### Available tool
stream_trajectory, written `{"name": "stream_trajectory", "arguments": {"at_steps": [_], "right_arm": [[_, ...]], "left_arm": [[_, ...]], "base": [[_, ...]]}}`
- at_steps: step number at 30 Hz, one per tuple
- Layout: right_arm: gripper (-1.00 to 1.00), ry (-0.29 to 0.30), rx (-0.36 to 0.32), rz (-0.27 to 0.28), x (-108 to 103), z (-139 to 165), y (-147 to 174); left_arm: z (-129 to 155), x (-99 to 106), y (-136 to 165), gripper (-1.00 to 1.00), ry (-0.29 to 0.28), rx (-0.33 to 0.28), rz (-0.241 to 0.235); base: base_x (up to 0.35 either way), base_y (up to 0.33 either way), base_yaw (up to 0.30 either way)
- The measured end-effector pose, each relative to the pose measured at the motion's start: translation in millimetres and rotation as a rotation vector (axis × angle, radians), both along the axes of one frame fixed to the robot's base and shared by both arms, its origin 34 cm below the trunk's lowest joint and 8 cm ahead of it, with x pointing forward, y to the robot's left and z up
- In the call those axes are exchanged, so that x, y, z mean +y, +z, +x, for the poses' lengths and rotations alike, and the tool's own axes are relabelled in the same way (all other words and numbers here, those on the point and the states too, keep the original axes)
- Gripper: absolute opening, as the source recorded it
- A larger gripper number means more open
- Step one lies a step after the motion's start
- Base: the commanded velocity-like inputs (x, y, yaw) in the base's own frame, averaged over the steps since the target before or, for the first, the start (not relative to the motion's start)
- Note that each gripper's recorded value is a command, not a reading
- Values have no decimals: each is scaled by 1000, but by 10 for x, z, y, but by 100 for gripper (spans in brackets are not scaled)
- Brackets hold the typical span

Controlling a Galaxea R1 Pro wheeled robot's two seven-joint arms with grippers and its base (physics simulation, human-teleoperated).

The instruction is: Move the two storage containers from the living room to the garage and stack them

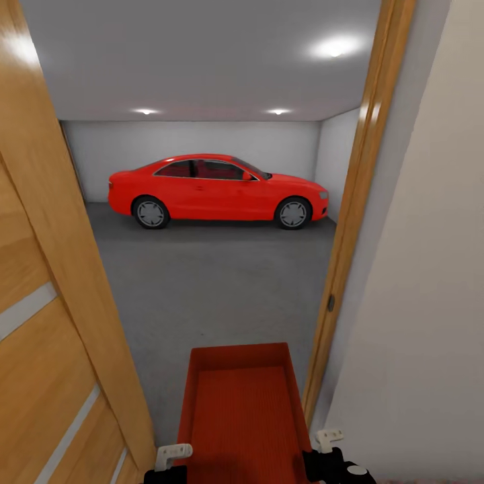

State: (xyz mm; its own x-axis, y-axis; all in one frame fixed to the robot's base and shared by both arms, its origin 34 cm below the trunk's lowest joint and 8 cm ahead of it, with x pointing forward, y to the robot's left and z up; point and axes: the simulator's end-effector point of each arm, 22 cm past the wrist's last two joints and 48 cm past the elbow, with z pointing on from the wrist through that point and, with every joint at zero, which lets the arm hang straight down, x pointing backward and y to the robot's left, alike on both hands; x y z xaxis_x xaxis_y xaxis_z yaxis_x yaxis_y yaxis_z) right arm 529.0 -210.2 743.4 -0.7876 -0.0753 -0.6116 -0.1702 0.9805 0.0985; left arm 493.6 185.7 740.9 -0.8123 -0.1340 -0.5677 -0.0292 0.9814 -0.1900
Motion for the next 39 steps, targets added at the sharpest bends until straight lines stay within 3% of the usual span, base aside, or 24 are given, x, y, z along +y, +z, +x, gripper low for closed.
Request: {"name": "stream_trajectory", "arguments": {"at_steps": [19, 39], "right_arm": [[-100, -1, -1, -1, -2, -1, 3], [-100, 0, -1, -1, -1, 1, 1]], "left_arm": [[-2, 0, 3, -100, 0, -1, 0], [-1, 0, 0, -100, 1, 0, 0]], "base": [[284, 0, 0], [54, 61, 0]]}}
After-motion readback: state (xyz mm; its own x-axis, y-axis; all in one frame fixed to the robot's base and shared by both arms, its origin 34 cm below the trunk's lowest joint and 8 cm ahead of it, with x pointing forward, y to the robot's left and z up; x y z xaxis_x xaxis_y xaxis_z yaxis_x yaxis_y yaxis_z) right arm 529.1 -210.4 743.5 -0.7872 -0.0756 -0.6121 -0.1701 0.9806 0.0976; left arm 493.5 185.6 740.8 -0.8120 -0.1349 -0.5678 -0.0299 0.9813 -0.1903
